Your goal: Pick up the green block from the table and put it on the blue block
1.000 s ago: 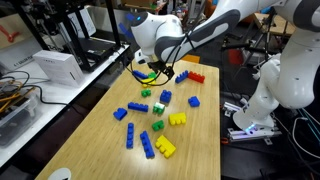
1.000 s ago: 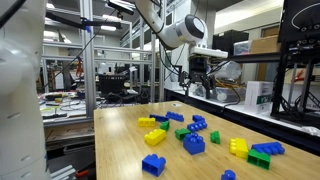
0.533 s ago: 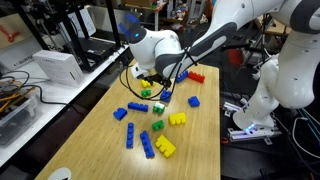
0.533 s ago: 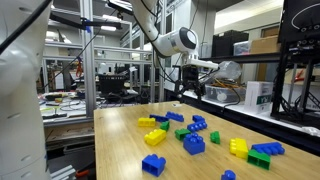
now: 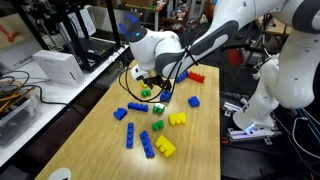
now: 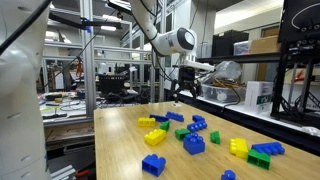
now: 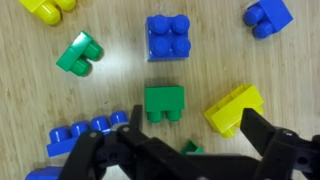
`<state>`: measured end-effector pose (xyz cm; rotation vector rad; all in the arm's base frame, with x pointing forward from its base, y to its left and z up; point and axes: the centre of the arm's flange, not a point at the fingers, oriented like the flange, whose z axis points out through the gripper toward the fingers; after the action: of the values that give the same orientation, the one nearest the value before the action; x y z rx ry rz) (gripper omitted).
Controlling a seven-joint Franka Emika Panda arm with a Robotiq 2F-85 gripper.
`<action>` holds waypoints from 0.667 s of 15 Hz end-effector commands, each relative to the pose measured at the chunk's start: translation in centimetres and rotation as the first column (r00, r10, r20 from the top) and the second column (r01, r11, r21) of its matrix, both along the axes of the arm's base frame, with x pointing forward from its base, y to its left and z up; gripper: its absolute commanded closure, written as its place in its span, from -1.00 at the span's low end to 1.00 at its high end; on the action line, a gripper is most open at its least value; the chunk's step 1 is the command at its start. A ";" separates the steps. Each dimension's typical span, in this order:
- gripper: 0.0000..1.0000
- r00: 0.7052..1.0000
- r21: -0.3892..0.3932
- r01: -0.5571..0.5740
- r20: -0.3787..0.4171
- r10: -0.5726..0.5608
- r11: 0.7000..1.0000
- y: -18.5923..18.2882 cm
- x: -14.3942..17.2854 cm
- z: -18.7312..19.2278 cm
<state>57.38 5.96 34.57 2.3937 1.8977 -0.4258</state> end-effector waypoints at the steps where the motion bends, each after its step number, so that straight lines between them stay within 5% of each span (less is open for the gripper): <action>1: -1.00 1.000 0.000 0.000 0.000 0.000 1.000 0.0 0.0 0.0; 10: -1.00 0.991 0.132 -0.130 0.057 0.123 0.983 0.4 0.3 -4.1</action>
<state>57.83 6.79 32.36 2.3505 2.0308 -0.2973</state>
